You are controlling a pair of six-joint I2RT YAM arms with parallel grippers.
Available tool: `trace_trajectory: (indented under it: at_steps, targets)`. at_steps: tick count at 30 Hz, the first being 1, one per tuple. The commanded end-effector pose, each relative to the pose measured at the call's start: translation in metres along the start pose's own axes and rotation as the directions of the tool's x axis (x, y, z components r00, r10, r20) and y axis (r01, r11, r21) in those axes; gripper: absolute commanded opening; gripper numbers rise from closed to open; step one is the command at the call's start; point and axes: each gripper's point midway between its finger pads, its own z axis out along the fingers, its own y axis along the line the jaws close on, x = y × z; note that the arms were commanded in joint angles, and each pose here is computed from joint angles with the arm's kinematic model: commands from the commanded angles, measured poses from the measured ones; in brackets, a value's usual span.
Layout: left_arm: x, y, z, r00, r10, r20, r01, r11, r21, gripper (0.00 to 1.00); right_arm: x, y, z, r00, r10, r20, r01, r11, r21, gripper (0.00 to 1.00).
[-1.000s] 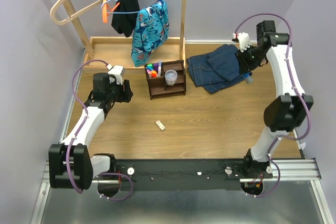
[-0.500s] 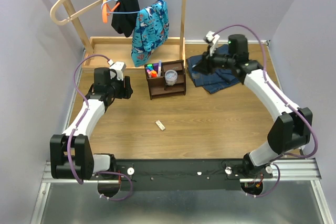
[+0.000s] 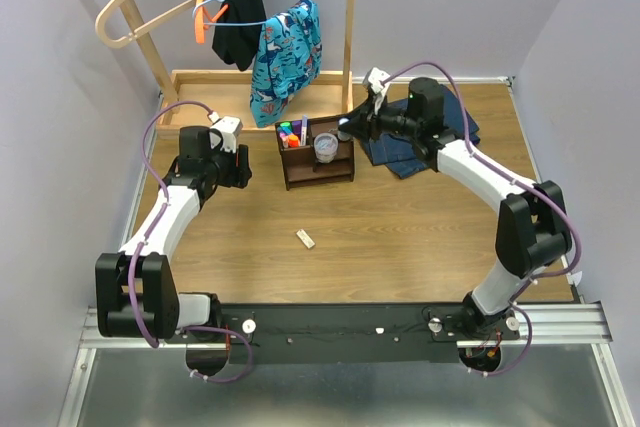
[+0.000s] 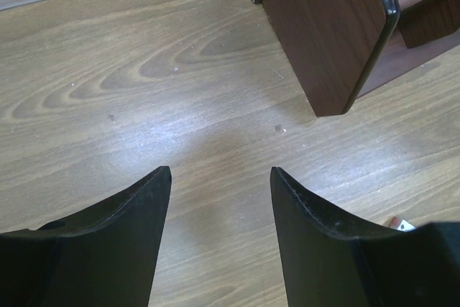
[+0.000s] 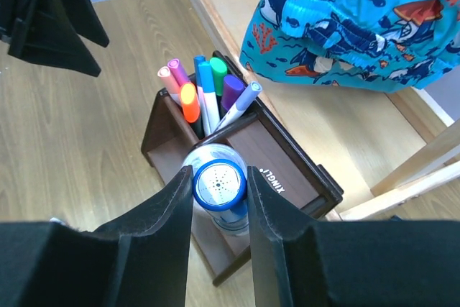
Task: Sort the stationery into containers
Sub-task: Place the stationery in the storage box.
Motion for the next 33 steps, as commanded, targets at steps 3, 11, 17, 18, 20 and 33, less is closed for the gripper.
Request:
trace_trajectory:
  at_steps: [3,11,17,18,20,33]
  targets:
    - [0.008,0.009,0.005,0.999,0.018,-0.046,-0.019,1.0,-0.023,0.67,0.018,-0.006,0.013,0.997,-0.018,0.074,0.016,1.0,0.022,0.36]
    - [0.006,0.012,0.012,0.999,0.017,-0.05,-0.018,1.0,-0.025,0.67,0.035,-0.005,0.017,0.998,-0.02,0.053,0.019,1.0,0.013,0.36]
    - [0.009,0.012,0.014,0.998,0.01,-0.062,-0.011,1.0,-0.018,0.67,0.043,-0.009,0.019,0.999,-0.003,0.039,0.001,0.999,0.033,0.36]
    - [0.01,0.012,0.015,0.998,0.009,-0.065,-0.01,1.0,-0.018,0.67,0.041,-0.01,0.018,0.999,-0.007,0.038,0.006,0.999,0.038,0.36]
    - [0.01,0.011,0.015,0.998,0.006,-0.064,-0.007,1.0,-0.015,0.67,0.036,-0.008,0.014,0.999,-0.019,0.037,0.017,0.999,0.045,0.36]
    - [0.009,0.006,0.017,0.998,-0.017,-0.054,0.017,1.0,0.004,0.67,0.024,-0.001,-0.002,1.0,-0.005,0.023,0.004,0.998,0.063,0.36]
